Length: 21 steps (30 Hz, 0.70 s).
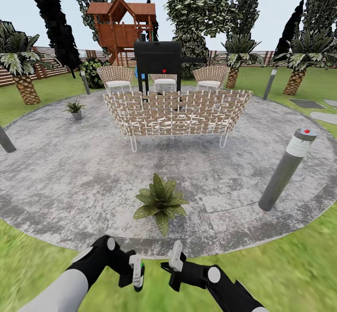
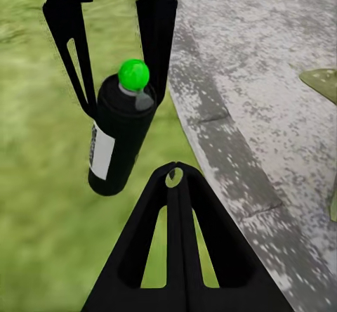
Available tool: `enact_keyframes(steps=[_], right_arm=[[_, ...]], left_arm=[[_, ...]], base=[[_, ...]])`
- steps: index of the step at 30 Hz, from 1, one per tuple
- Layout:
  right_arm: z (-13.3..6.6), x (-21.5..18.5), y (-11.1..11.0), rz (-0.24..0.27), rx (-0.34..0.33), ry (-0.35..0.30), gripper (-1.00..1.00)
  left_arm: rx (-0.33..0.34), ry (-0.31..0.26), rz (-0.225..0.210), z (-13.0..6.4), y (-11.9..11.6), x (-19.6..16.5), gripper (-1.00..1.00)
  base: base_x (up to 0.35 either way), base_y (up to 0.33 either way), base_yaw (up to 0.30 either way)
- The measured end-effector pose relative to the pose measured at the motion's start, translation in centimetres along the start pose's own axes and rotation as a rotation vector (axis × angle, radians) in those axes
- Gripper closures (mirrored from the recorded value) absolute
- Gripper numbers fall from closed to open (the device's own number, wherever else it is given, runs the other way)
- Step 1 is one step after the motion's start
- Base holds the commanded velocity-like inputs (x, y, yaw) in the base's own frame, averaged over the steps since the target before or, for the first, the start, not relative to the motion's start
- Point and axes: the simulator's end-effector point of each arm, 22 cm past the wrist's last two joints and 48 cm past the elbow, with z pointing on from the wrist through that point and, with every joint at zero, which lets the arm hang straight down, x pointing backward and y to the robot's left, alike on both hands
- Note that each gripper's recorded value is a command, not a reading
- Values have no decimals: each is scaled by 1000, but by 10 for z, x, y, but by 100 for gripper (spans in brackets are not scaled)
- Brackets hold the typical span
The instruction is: Pick up the pesticide atomizer in the garden and spray insectifuge to fully cover both potted plants in the garden.
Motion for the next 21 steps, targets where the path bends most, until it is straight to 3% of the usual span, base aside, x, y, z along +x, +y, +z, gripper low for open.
enact_keyframes(steps=[14,17,21], right_arm=[[0,0,0,0,0,0,100],[0,0,0,0,0,0,100],[0,0,0,0,0,0,100]], left_arm=[[13,-61,36,9,-6,-30,100],[19,-91,79,11,-9,-39,100],[21,-102,90,12,-10,-45,100]], base=[[0,0,0],[0,0,0],[0,0,0]])
